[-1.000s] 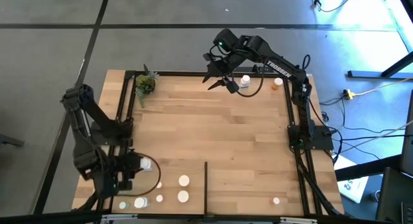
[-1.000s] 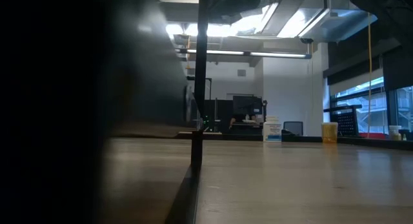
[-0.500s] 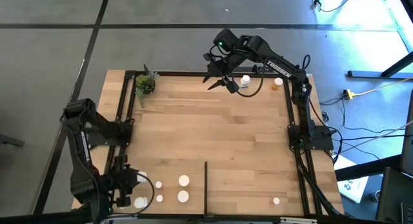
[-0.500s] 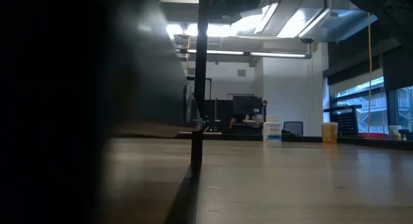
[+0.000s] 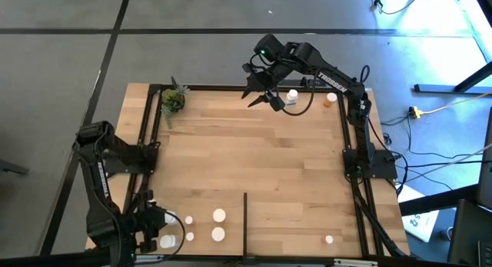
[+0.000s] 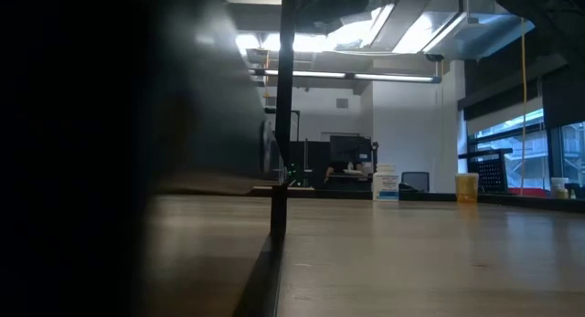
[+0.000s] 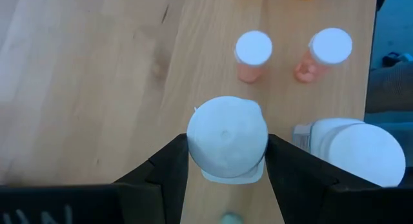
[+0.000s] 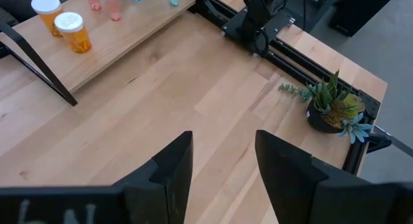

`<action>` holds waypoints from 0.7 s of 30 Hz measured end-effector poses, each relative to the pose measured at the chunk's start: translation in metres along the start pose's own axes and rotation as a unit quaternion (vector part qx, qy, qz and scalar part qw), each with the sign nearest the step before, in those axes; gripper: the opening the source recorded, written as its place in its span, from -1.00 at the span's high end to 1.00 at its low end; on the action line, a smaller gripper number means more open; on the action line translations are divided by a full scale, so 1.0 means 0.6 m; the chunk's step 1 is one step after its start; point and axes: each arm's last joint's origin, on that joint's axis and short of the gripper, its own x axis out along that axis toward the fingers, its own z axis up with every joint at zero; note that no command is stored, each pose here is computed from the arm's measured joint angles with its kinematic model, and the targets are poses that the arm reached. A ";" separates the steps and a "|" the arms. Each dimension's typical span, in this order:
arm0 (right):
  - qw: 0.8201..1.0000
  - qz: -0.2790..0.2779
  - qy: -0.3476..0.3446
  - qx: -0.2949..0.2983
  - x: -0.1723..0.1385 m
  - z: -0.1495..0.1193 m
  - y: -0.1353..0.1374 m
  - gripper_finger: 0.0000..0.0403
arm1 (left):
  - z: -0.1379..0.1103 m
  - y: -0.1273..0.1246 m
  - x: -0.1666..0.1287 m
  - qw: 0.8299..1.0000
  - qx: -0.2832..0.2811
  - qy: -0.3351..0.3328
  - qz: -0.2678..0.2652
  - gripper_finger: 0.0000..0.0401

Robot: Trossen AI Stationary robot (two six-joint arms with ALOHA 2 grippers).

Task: Pick and place medicine bottles onto shelf by color
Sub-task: Put the left white pill bottle on the shelf aligned with the other white pill bottle

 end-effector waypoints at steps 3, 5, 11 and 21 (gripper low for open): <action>1.000 0.000 0.000 0.000 0.000 0.000 0.000 0.16 | -0.002 -0.002 0.004 1.000 -0.003 -0.001 -0.004 0.11; 1.000 0.000 0.000 0.000 0.000 0.000 0.000 0.16 | -0.007 -0.002 0.012 1.000 -0.003 0.000 -0.004 0.11; 1.000 0.000 0.000 0.000 0.000 0.000 0.000 0.16 | -0.015 -0.003 0.026 1.000 -0.015 0.000 -0.006 0.10; 1.000 0.000 0.000 0.000 0.000 0.000 0.000 0.16 | -0.016 -0.003 0.027 1.000 -0.017 0.000 -0.007 0.10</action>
